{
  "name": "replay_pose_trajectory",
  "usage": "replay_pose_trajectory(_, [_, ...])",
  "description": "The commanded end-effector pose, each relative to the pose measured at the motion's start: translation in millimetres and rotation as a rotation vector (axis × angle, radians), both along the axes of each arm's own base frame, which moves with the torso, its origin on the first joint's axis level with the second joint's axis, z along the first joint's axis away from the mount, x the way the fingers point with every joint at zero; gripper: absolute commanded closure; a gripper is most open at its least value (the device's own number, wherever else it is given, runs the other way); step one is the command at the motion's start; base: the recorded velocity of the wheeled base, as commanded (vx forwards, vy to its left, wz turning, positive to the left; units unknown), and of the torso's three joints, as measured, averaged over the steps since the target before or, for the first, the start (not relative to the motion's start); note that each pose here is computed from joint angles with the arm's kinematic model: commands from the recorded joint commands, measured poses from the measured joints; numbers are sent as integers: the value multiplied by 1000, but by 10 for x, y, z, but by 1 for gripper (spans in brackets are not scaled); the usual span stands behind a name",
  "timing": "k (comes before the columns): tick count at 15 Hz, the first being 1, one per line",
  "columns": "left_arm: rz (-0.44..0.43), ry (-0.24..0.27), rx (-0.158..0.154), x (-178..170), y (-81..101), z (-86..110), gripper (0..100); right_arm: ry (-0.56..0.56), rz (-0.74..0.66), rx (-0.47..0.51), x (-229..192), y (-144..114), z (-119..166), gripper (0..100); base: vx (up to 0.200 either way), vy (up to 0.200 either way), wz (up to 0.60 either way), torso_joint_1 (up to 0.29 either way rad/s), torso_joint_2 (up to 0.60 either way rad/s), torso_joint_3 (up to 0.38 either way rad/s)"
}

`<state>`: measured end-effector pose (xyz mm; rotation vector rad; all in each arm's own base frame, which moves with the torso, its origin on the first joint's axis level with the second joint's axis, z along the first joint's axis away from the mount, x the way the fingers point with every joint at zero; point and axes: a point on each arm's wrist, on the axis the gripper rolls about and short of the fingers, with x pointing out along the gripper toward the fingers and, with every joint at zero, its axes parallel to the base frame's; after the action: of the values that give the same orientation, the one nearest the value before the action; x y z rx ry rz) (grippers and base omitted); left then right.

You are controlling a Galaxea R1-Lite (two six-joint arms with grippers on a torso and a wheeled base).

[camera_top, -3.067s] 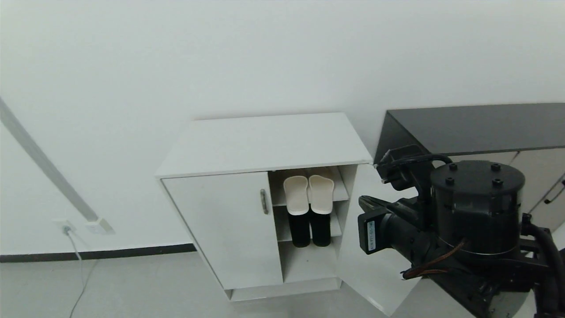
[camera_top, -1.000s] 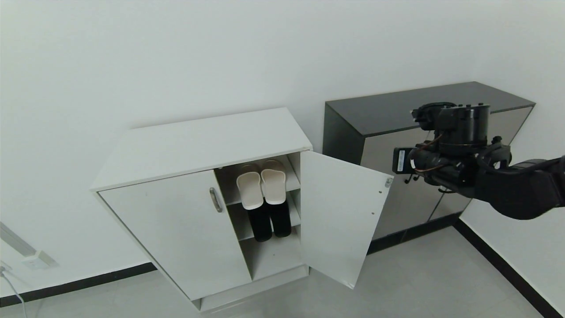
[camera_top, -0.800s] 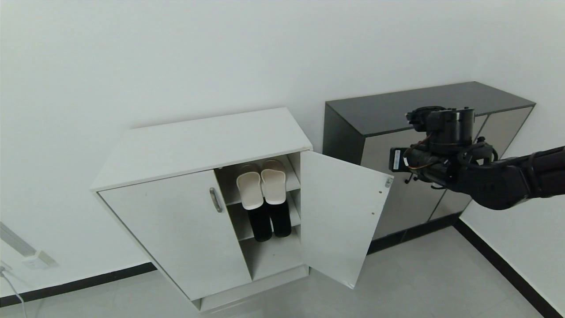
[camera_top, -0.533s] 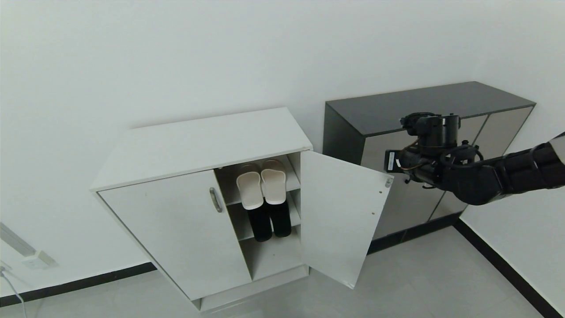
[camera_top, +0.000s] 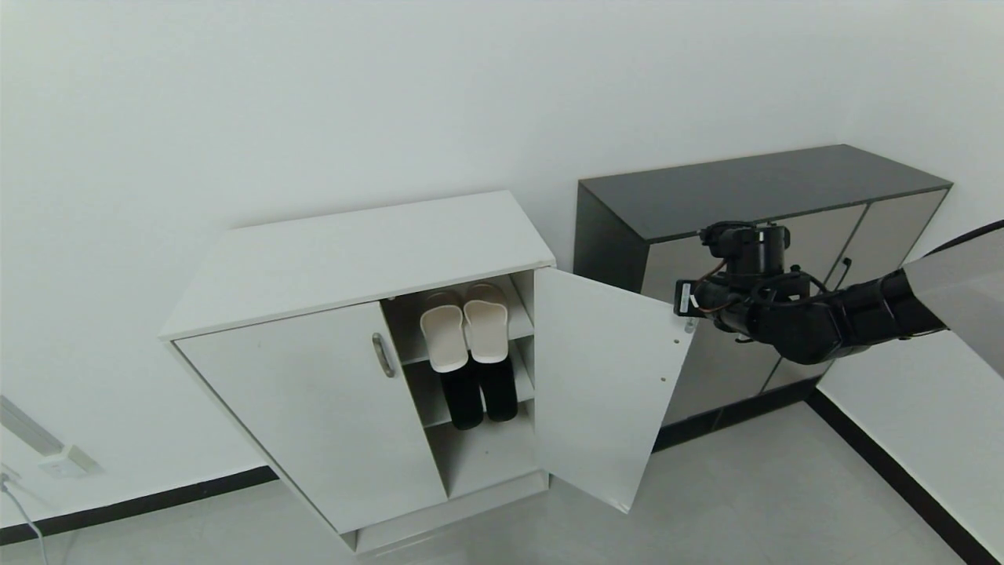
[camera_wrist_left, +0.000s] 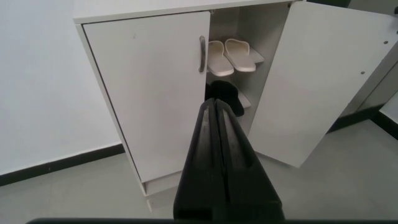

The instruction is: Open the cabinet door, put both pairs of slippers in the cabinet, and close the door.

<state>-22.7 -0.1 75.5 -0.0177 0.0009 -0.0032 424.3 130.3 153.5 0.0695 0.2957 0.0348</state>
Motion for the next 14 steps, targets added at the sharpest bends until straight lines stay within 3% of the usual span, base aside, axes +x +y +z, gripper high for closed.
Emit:
replay_pose_trajectory(1, [0, 1, -1, 1, 0, 0, 100, 10, 0, -3, 21, 3, -50, 100, 0, 0, 0, 0, 0, 0])
replay_pose_trajectory(8, [0, 1, -1, 1, 0, 0, 100, 15, 13, 0, -44, 46, -29, 100, 0, 0, 0, 0, 0, 0])
replay_pose_trajectory(14, [0, 1, 1, 1, 0, 0, 100, 28, 111, -2, -573, 283, 140, 100, 0, 0, 0, 0, 0, 0])
